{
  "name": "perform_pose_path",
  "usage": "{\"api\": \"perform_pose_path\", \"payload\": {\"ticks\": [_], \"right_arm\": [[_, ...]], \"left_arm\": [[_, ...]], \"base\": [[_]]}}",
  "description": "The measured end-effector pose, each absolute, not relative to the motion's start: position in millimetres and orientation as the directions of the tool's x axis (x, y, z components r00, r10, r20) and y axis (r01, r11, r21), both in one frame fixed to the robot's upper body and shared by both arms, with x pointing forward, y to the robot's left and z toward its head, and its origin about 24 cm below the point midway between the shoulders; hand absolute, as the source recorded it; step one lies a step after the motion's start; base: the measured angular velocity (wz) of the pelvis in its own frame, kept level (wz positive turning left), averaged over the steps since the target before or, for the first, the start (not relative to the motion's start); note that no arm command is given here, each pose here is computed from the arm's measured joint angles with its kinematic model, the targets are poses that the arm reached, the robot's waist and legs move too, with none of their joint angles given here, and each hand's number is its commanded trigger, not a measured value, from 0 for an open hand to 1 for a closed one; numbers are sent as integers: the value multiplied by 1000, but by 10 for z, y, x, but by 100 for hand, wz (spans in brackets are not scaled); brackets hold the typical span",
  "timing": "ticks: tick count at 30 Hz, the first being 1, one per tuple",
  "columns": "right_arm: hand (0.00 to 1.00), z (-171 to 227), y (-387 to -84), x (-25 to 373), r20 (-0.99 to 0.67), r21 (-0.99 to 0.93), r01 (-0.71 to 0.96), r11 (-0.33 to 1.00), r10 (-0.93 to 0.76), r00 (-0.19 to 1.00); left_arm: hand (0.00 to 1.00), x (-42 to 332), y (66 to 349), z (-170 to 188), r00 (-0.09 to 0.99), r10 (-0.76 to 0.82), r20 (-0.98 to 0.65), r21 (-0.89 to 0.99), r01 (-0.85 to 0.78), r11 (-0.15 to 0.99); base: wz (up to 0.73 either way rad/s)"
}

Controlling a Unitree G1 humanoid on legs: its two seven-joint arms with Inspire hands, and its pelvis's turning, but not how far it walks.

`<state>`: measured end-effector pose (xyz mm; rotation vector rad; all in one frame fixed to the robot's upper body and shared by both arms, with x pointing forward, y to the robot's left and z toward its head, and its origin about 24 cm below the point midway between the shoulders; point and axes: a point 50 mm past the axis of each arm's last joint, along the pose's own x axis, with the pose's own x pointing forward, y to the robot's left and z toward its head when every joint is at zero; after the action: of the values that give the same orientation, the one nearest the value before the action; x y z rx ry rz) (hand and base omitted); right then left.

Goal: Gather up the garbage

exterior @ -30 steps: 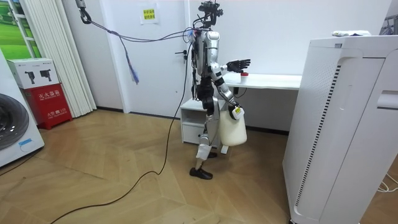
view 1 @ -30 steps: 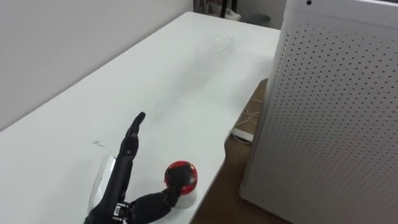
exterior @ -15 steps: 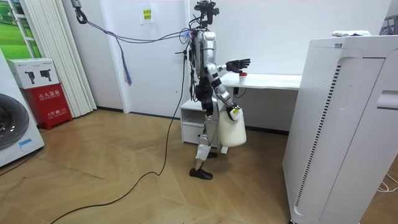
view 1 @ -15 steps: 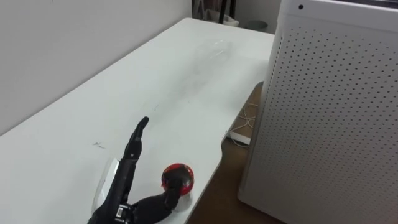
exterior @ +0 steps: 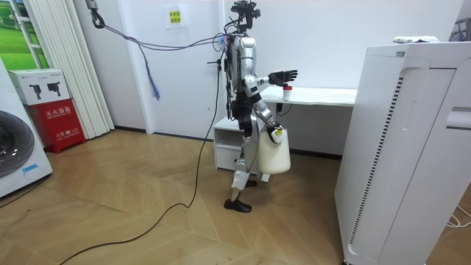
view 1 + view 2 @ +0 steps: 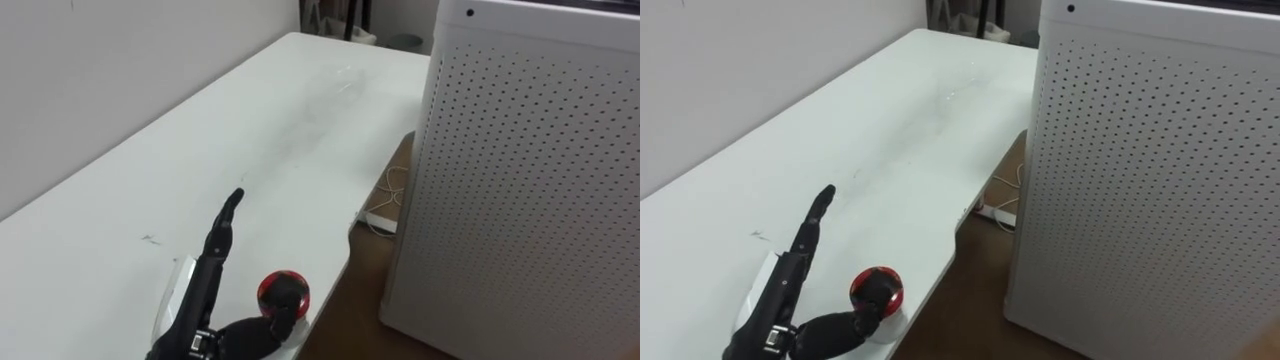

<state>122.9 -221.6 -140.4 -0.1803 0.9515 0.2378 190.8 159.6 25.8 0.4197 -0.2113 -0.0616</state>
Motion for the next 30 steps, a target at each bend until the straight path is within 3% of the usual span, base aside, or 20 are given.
{"api": "perform_pose_path", "payload": {"ticks": [30], "right_arm": [[100,-1378,-2181,1263,-807,-32,-295,955,150,572]], "left_arm": [[0,1970,1615,402,960,-94,262,412,-24,911]], "base": [[-2]]}}
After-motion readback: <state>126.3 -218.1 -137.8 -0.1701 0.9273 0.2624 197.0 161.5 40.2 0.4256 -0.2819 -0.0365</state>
